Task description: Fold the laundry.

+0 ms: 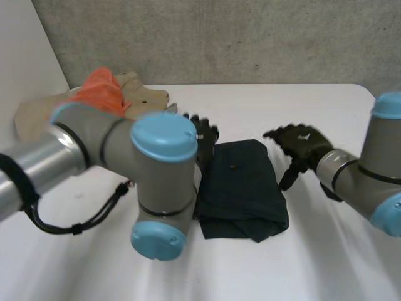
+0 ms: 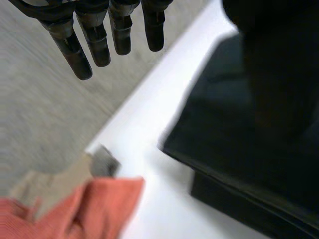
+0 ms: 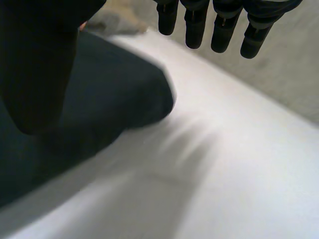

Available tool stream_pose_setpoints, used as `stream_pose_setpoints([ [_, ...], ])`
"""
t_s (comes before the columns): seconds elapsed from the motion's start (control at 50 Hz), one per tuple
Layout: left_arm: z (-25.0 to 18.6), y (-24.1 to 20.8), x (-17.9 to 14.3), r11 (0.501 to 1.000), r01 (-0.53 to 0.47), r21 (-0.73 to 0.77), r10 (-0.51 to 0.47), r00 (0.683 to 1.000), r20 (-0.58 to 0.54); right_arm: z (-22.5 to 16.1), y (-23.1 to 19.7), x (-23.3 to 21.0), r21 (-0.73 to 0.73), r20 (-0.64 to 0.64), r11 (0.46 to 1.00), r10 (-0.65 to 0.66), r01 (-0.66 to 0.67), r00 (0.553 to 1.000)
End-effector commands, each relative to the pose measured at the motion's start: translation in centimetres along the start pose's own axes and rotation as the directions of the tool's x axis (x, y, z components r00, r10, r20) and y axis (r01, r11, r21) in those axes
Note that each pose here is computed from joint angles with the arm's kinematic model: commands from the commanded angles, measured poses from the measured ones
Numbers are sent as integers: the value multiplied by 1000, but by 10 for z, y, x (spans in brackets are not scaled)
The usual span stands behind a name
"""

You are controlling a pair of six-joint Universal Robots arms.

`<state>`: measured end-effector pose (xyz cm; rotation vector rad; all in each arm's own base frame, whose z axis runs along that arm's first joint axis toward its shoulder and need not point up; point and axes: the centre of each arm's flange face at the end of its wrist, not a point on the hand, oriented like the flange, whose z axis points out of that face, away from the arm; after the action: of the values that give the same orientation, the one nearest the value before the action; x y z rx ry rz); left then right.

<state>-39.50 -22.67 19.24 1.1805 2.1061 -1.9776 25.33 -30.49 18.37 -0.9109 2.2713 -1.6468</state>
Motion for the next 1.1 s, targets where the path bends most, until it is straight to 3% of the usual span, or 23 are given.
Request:
stream_pose_setpoints([
  [0.02,-13,-39,-33,986,70,150,-56,994,-95,-31,-17,24,104,-148,993,75,-60,986],
  [0.08,-17,-49,-41,969,136,207,-92,973,-210,-37,2,29,54,-168,990,139,-132,976],
  [0.16,-22,-55,-43,935,275,222,-172,903,-394,-42,24,22,-4,-154,972,230,-234,961],
  [0.18,-24,-55,-45,920,332,208,-209,865,-456,-44,32,17,-24,-137,962,265,-270,955],
  [0.24,-26,-55,-46,898,401,178,-255,808,-532,-46,41,8,-48,-82,948,311,-315,947],
  [0.26,-28,-56,-44,888,430,161,-271,775,-571,-45,44,3,-52,-37,938,340,-342,940],
  [0.32,-32,-57,-42,881,448,150,-277,748,-604,-43,49,-5,-55,29,924,379,-377,925],
  [0.42,-35,-58,-41,881,447,152,-275,747,-605,-30,64,-14,-74,77,895,445,-440,892],
  [0.74,-41,-64,-33,883,440,166,-264,755,-600,1,72,-34,-44,78,926,377,-374,923],
  [0.92,-46,-72,-38,876,443,192,-255,761,-597,32,26,13,230,-22,918,336,-322,942],
  [1.1,-47,-77,-41,872,444,207,-253,771,-585,89,37,113,246,-224,908,395,-340,891],
])
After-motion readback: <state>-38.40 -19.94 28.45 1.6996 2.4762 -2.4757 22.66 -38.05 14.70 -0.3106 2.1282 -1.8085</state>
